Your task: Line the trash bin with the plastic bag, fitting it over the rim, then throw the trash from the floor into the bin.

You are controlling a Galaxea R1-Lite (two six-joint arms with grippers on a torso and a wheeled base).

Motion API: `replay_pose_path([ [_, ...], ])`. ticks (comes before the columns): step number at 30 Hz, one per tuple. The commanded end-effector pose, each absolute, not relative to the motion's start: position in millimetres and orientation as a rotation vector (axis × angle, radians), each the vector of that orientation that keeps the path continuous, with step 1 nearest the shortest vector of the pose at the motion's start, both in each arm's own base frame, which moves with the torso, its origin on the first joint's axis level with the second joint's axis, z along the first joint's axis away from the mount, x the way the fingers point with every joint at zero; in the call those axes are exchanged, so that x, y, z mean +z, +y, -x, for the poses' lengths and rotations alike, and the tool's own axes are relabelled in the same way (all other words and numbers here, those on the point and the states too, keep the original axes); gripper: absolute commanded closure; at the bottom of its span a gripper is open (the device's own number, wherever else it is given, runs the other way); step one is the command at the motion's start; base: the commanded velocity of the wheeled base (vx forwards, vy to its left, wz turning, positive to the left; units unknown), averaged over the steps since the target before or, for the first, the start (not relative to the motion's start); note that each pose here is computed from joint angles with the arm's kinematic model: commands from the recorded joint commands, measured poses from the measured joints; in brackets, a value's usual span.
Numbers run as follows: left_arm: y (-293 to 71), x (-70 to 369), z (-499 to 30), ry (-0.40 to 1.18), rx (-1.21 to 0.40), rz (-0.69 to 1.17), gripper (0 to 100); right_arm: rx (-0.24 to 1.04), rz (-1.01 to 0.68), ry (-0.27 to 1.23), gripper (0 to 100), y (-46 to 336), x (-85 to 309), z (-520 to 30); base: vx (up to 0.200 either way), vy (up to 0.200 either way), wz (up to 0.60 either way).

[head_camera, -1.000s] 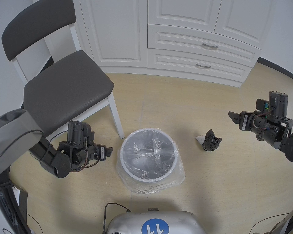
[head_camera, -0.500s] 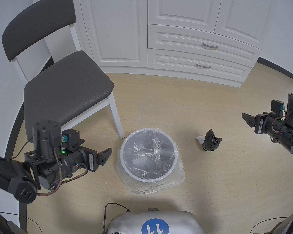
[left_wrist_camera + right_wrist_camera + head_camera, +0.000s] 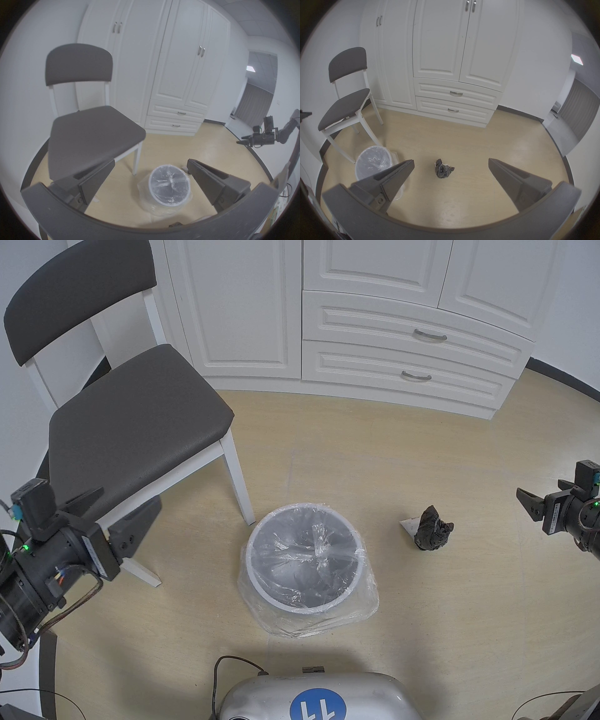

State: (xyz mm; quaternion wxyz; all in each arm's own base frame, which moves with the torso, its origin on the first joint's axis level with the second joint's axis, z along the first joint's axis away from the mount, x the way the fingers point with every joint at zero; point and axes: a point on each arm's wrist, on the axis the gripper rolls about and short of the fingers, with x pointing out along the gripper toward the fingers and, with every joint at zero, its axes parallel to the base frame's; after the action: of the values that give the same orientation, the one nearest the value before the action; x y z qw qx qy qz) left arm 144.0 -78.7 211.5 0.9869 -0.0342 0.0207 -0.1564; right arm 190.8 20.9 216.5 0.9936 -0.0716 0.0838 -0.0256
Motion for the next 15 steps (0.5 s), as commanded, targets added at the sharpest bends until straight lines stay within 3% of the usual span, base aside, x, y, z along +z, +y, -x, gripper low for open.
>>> replay_pose_path([
  [1, -62, 220, -119, -0.045, -0.221, 0.1, 0, 0.014, 0.118, 0.112, 0, 22, 248, -193, 0.0, 0.0, 0.0],
  [8, -53, 225, -114, -0.081, -0.135, 0.121, 0, -0.058, -0.012, 0.287, 0, 7, 261, -248, 0.0, 0.0, 0.0],
  [15, -50, 224, -129, -0.051, -0.074, 0.1, 0, -0.002, -0.096, 0.474, 0, -24, 217, -308, 0.0, 0.0, 0.0],
])
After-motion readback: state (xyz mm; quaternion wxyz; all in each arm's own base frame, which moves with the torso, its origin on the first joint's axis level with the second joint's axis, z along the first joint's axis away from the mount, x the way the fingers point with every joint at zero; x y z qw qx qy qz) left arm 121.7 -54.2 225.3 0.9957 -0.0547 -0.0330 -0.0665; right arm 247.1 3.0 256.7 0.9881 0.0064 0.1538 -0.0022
